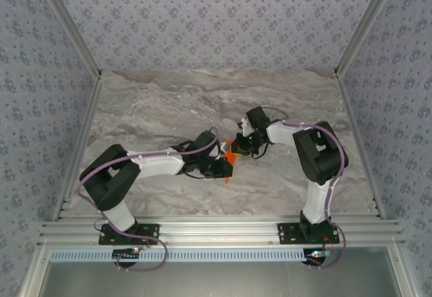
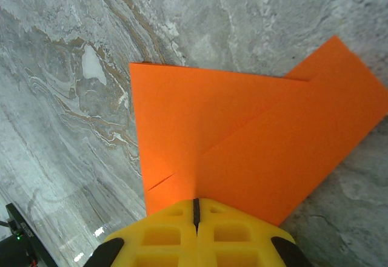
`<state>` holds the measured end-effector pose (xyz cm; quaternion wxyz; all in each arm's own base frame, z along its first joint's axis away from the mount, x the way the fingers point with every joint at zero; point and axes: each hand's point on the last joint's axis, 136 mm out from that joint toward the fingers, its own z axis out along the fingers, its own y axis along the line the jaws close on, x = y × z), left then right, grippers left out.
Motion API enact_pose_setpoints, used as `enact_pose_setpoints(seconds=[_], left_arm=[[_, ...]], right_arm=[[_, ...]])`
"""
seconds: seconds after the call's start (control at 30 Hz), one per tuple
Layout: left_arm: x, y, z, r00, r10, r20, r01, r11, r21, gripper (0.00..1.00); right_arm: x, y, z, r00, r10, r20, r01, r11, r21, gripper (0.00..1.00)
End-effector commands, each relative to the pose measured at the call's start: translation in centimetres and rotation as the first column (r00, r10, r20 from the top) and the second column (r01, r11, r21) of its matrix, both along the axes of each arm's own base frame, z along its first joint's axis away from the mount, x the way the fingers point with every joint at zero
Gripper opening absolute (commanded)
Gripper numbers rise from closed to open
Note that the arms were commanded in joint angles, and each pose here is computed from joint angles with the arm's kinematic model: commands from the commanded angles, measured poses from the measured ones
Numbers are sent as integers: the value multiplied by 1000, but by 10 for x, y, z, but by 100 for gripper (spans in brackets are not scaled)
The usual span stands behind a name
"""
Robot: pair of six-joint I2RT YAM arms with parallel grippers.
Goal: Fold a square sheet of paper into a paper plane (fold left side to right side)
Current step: Fold the wing for the fifth time at the center of the table.
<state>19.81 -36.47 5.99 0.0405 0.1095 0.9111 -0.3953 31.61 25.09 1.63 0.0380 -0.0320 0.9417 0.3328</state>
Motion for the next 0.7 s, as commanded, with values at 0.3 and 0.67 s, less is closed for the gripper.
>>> enact_pose_setpoints(seconds=[0.3,0.67], left_arm=[[15,5,-42,1000,-1,-23,4,995,102,13],[-19,30,-72,997,18,-80,-2,982,190,9]], right_arm=[[-15,-19,-40,997,-17,-70,7,989,-148,2],[-2,1,4,1000,-25,12,25,999,25,0]])
